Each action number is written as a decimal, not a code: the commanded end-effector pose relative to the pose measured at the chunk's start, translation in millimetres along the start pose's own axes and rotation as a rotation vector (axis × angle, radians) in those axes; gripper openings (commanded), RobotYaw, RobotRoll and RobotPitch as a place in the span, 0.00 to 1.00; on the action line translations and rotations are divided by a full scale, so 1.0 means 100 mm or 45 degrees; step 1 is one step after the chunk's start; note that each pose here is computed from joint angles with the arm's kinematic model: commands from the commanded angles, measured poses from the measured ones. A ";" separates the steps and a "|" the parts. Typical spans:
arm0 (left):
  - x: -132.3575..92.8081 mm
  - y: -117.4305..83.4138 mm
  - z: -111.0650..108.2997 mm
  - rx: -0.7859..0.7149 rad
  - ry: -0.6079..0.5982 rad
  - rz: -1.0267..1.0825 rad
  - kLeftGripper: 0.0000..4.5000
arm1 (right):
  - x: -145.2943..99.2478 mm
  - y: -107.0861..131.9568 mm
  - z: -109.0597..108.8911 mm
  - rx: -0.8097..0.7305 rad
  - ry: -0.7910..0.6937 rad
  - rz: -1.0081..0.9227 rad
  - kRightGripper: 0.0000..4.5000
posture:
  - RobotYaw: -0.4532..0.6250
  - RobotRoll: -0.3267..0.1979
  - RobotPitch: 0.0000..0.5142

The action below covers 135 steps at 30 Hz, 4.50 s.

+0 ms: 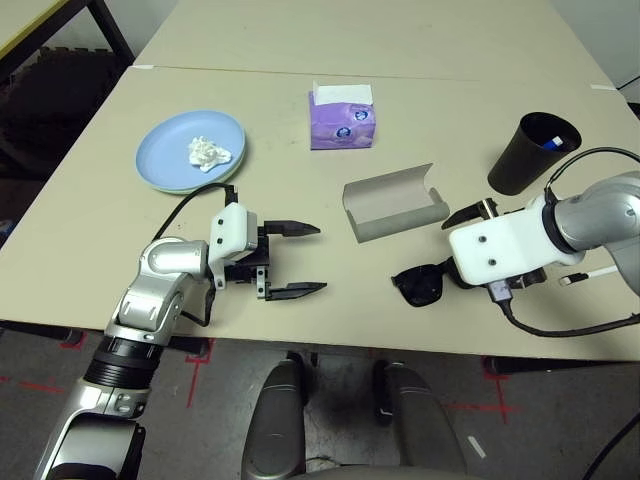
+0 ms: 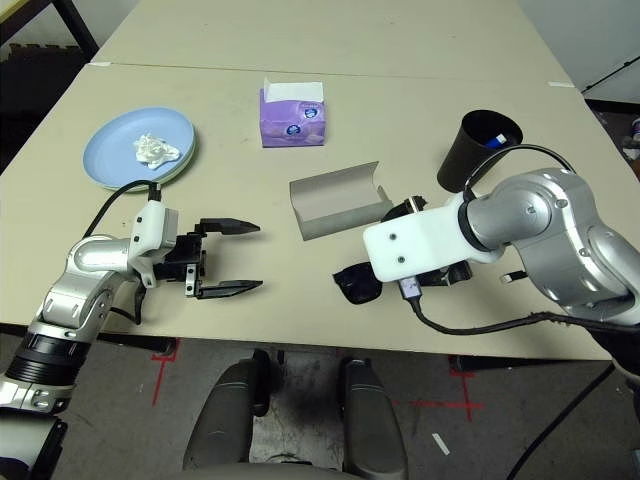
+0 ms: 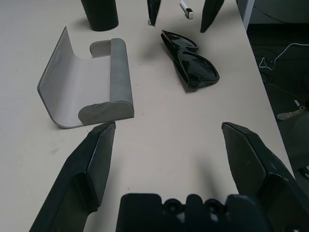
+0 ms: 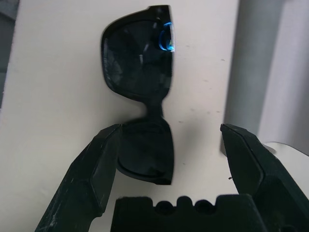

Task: Organize and tidy the items on the table.

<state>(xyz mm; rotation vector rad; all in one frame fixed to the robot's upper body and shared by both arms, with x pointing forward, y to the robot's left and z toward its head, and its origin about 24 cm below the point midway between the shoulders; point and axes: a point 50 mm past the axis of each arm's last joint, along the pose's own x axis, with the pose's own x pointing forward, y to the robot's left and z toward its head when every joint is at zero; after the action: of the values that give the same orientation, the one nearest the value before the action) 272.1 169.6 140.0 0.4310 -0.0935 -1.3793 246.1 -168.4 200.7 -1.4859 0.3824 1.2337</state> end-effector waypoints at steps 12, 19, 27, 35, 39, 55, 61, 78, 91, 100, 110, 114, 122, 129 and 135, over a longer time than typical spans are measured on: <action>0.05 -0.08 0.00 -0.003 0.019 -0.016 1.00 | 0.15 0.07 0.11 -0.013 0.020 0.001 1.00 | 0.43 0.62 0.42; 0.07 -0.08 -0.01 0.000 0.022 -0.002 1.00 | 0.19 -0.02 0.10 -0.038 0.034 0.010 1.00 | 0.44 0.62 0.40; 0.06 -0.08 0.00 0.004 0.026 0.009 1.00 | 0.21 -0.05 0.07 -0.044 0.047 0.035 1.00 | 0.45 0.62 0.41; 0.06 -0.07 0.01 0.009 0.028 0.015 1.00 | 0.23 -0.03 0.05 -0.039 0.056 0.053 1.00 | 0.45 0.62 0.40; 0.06 -0.07 0.02 0.011 0.029 0.016 1.00 | 0.26 -0.03 0.04 -0.035 0.062 0.053 1.00 | 0.45 0.62 0.40; 0.07 -0.06 0.02 0.013 0.036 0.015 1.00 | 0.36 -0.04 0.04 -0.043 0.062 0.056 1.00 | 0.45 0.62 0.40; 0.06 -0.06 0.02 0.014 0.039 0.016 1.00 | 0.38 -0.05 0.02 -0.051 0.068 0.053 1.00 | 0.45 0.62 0.40; 0.07 -0.06 0.03 0.017 0.043 0.017 1.00 | 0.43 -0.06 0.00 -0.063 0.067 0.052 1.00 | 0.45 0.62 0.40; 0.07 -0.05 0.03 0.015 0.045 0.017 1.00 | 0.42 -0.07 0.00 -0.082 0.069 0.057 1.00 | 0.45 0.62 0.39; 0.07 -0.05 0.03 0.018 0.047 0.020 1.00 | 0.42 -0.07 -0.01 -0.100 0.069 0.072 0.37 | 0.45 0.62 0.39; 0.08 -0.03 0.03 0.022 0.046 0.017 1.00 | 0.39 -0.13 -0.02 -0.109 0.068 0.051 0.17 | 0.44 0.62 0.38; 0.08 -0.03 0.03 0.022 0.046 0.014 1.00 | 0.35 -0.19 -0.03 -0.112 0.072 0.033 0.16 | 0.44 0.62 0.38; 0.08 -0.02 0.02 0.019 0.047 0.011 1.00 | 0.20 -0.33 -0.03 -0.073 0.027 0.043 0.12 | 0.43 0.62 0.37; 0.07 -0.01 0.01 0.016 0.055 0.001 1.00 | -0.16 -0.52 -0.01 -0.023 -0.119 0.138 0.12 | 0.43 0.62 0.36; 0.07 0.01 0.01 0.022 0.056 -0.006 1.00 | -0.26 -0.75 -0.11 -0.021 -0.081 0.065 0.12 | 0.42 0.62 0.35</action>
<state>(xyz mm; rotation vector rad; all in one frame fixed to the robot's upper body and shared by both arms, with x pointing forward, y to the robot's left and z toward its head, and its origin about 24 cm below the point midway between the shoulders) 274.5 163.5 142.7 0.4604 -0.0823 -1.3535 295.5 -162.5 258.1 -1.4437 0.3831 1.3345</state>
